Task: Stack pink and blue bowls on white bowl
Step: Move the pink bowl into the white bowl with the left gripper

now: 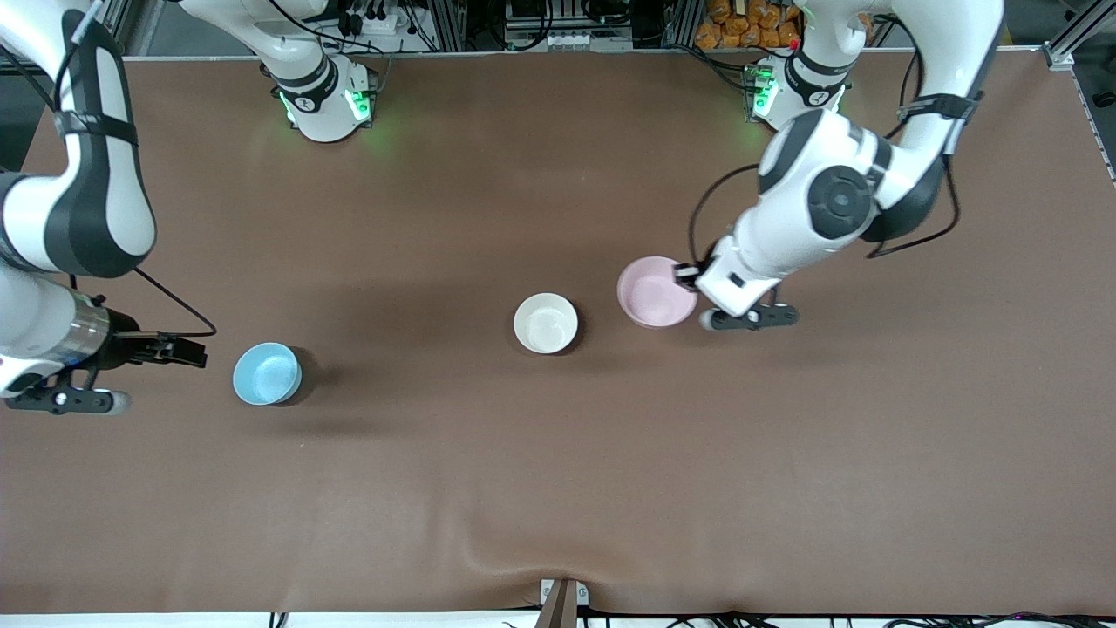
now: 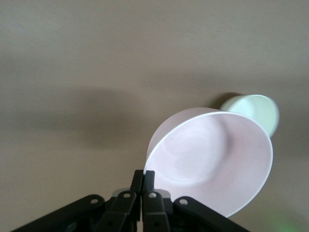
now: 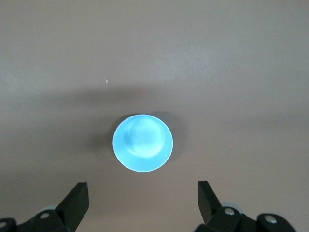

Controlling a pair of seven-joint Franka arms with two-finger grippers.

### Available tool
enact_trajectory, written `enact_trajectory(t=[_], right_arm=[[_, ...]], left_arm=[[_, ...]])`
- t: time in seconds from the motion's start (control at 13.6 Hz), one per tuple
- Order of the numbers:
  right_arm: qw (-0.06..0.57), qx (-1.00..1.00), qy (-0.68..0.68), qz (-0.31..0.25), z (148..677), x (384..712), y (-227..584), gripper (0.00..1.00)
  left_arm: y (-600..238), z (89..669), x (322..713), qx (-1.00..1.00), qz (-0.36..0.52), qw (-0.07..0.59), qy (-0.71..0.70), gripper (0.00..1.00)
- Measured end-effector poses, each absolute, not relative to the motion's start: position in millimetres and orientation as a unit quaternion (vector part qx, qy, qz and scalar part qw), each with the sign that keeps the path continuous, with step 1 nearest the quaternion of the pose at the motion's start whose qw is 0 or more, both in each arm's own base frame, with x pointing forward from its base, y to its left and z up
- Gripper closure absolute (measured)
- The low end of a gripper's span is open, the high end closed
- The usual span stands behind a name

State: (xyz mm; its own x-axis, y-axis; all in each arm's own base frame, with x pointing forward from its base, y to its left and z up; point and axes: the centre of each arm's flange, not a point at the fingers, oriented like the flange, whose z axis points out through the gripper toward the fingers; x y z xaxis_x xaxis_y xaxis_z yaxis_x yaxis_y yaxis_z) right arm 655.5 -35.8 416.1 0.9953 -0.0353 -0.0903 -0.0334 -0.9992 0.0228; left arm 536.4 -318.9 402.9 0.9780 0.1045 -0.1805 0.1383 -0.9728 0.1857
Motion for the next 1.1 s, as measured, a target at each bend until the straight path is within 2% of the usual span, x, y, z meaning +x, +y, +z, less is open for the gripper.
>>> enact_trajectory(t=[0.22, 0.44, 0.88, 1.1], right_arm=[[0.006, 0.995, 0.029, -0.099, 358, 644, -37, 0.0], [0.002, 0.992, 0.048, -0.12, 316, 635, -39, 0.0], [0.002, 0.991, 0.064, -0.114, 265, 639, -63, 0.0], [-0.001, 0.988, 0.072, -0.133, 233, 636, -63, 0.0]], left_arm=[[-390, 408, 515, 0.985, -0.098, 0.107, 0.099, 0.98], [-445, 390, 502, 0.978, -0.118, 0.116, 0.126, 0.98], [-455, 322, 515, 0.978, -0.13, 0.104, 0.13, 0.98], [-461, 303, 517, 0.976, -0.128, 0.115, 0.134, 0.98]])
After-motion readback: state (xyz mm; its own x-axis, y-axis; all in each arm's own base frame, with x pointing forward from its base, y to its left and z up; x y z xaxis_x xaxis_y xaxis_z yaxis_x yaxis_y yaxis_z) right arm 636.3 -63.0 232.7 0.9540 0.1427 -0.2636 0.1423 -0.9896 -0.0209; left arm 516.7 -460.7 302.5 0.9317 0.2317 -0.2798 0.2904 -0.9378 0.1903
